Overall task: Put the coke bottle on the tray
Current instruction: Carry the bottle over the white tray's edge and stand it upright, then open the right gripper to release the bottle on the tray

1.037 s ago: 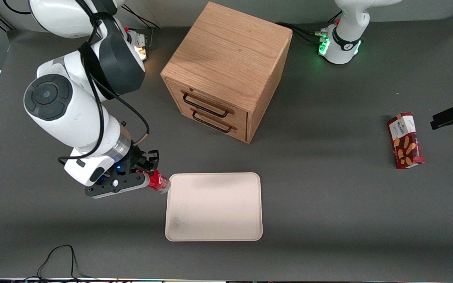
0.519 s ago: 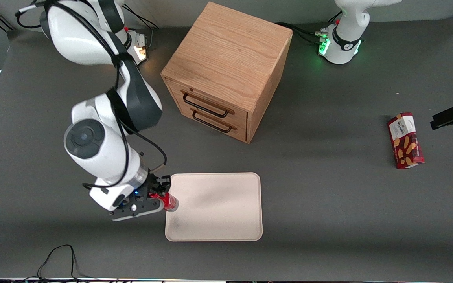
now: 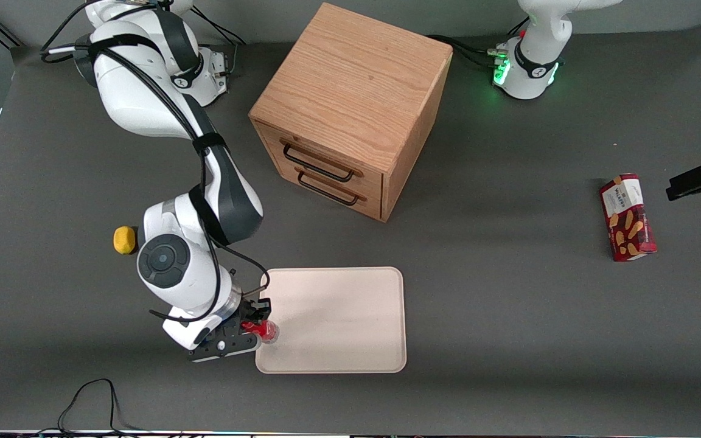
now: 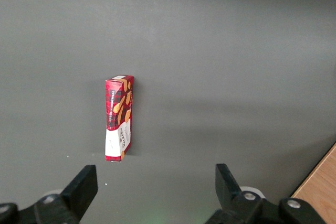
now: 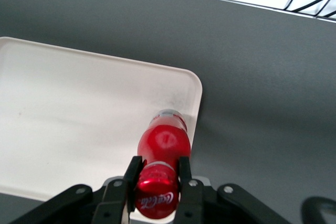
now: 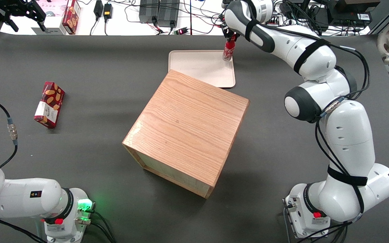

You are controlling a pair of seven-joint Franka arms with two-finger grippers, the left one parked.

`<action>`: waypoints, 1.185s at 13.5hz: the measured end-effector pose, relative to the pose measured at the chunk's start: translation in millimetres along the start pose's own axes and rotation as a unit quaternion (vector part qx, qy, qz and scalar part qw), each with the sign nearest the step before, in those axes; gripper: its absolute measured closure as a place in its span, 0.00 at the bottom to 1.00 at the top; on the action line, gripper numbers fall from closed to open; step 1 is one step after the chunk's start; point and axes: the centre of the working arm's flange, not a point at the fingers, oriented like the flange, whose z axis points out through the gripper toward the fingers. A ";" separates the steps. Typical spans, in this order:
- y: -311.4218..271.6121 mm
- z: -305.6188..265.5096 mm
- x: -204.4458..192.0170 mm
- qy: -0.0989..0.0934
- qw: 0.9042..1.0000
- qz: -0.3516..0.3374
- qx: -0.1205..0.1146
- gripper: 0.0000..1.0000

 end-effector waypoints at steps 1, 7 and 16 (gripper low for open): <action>0.4 11.4 -0.3 0.001 1.000 0.000 0.000 0.67; 2.4 39.9 -1.4 0.007 1.000 0.001 -0.001 0.67; 4.3 -9.6 -3.5 -0.007 1.000 0.013 0.003 0.00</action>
